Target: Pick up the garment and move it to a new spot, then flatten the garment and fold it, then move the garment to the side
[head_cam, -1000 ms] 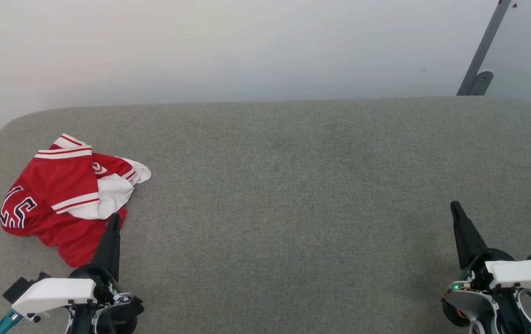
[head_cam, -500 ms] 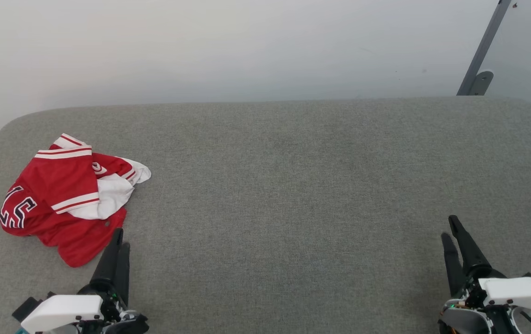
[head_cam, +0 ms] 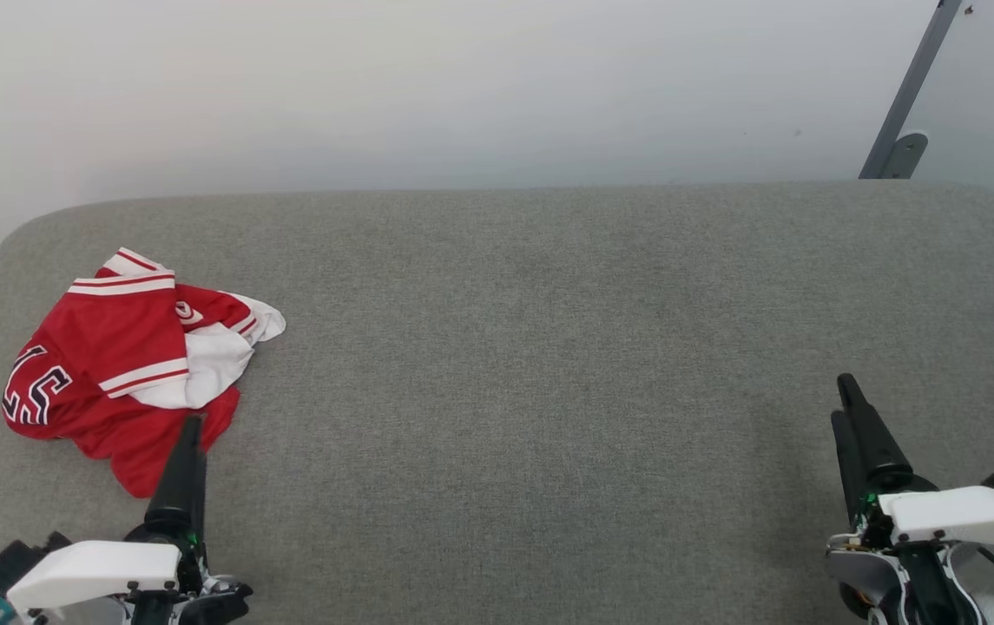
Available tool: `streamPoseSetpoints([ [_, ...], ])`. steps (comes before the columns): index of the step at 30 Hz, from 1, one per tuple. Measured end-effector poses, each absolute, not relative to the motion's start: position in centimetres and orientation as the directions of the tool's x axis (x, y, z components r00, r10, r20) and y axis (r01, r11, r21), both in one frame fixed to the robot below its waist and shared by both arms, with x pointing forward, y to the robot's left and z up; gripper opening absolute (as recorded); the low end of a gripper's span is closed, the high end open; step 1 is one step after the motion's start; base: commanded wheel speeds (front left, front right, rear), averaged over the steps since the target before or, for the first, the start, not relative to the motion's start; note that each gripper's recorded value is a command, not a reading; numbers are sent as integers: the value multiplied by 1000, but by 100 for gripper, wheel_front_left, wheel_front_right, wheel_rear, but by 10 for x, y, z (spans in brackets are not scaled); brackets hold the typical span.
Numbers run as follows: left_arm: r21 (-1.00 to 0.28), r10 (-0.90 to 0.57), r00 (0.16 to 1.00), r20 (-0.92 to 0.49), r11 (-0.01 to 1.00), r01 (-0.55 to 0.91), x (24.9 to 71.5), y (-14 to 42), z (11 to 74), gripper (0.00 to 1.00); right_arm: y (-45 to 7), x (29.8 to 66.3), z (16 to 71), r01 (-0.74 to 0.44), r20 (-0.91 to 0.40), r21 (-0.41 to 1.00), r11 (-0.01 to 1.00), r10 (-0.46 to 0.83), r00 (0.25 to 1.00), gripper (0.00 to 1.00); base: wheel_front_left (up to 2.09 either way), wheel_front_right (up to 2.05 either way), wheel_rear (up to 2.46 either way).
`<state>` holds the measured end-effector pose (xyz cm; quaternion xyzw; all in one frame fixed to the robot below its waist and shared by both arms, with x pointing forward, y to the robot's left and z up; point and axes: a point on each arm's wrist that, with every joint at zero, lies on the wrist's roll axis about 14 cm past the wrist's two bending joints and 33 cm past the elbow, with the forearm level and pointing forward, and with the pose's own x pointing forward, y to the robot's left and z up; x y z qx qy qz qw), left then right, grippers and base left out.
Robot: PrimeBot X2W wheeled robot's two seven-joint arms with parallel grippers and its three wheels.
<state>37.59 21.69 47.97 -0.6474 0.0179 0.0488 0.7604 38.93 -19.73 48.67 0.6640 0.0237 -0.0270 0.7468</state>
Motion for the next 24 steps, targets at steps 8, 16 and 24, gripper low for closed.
streamPoseSetpoints([
  [8, -928, 68, 994, -81, 358, -100, 377, 224, 484, 100, -196, 399, 495, 50, -53, 950, 309, 2, 999, 100, 0, 0, 0],
  [16, -840, 84, 995, -57, 535, -93, 378, 231, 491, 100, -194, 402, 500, 27, -38, 855, 517, 11, 999, 100, 0, 0, 0],
  [24, -737, 86, 995, -47, 669, -93, 377, 234, 493, 100, -194, 406, 506, 3, -14, 737, 675, 11, 1000, 100, 0, 0, 0],
])
